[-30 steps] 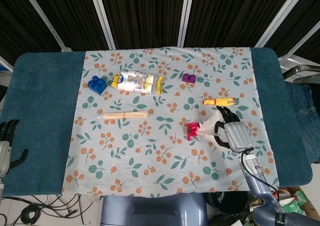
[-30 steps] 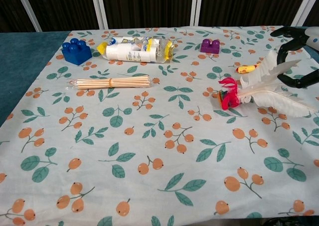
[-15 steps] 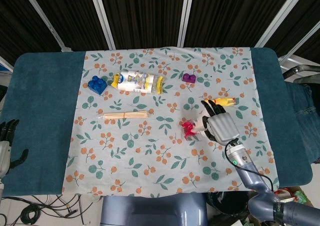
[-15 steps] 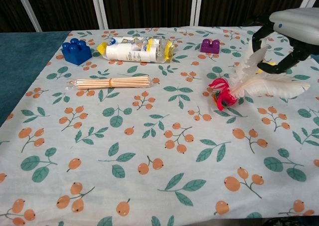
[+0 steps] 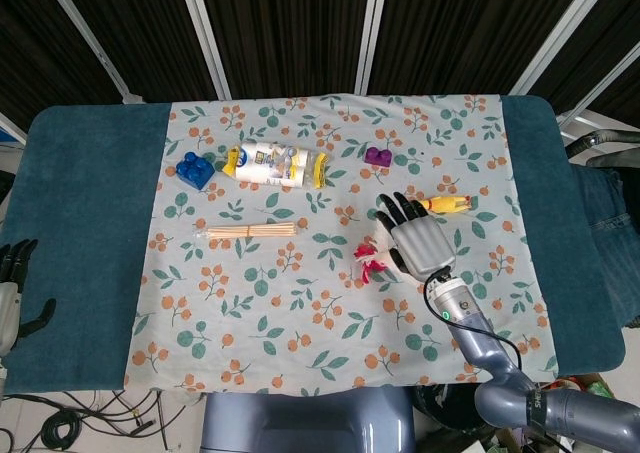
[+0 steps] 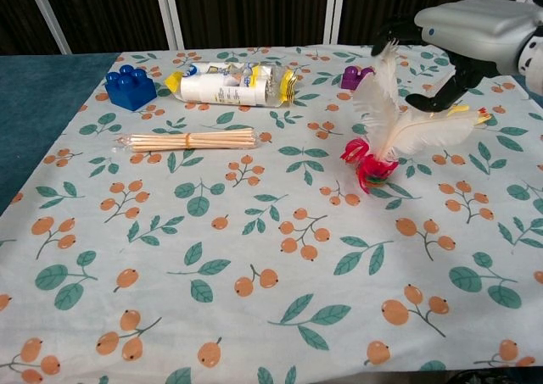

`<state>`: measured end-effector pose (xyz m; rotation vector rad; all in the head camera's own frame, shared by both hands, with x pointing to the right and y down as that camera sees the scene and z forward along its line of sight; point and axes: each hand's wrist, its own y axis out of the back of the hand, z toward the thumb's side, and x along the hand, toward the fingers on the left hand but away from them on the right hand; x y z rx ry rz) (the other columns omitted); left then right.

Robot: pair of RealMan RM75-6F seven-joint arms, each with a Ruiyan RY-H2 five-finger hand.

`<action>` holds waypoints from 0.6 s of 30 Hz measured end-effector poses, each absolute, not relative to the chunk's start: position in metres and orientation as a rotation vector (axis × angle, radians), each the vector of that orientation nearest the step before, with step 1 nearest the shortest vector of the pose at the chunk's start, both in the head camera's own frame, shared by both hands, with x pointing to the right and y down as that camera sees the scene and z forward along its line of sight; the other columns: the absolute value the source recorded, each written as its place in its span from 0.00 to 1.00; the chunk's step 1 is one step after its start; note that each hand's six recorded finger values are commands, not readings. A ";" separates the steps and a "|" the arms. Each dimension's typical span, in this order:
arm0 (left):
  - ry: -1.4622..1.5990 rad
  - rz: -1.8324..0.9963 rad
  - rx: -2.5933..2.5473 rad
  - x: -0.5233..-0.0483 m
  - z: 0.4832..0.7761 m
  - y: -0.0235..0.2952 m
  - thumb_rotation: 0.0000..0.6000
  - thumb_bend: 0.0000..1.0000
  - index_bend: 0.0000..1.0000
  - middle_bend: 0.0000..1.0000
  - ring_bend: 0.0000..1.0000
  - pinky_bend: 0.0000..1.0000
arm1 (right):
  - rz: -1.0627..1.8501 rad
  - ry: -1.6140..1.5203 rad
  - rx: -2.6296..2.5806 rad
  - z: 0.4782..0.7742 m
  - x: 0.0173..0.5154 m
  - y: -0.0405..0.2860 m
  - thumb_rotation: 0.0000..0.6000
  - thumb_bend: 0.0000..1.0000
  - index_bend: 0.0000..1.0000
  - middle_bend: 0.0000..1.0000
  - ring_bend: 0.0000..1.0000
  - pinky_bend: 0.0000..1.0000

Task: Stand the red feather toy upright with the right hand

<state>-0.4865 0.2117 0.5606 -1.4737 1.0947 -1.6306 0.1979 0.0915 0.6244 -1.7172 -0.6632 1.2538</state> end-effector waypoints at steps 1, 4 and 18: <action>1.094 -1.631 -1.474 -0.487 0.561 0.212 1.00 0.33 0.03 0.06 0.01 0.05 | 1.250 -0.663 -1.718 0.624 0.196 0.091 1.00 0.28 0.00 0.03 0.00 0.15; 1.093 -1.631 -1.473 -0.487 0.561 0.212 1.00 0.33 0.03 0.06 0.01 0.05 | 1.241 -0.665 -1.721 0.622 0.190 0.091 1.00 0.28 0.00 0.03 0.00 0.15; 1.092 -1.628 -1.471 -0.487 0.560 0.212 1.00 0.33 0.03 0.06 0.01 0.05 | 1.218 -0.804 -1.692 0.582 0.204 0.083 1.00 0.28 0.00 0.03 0.00 0.15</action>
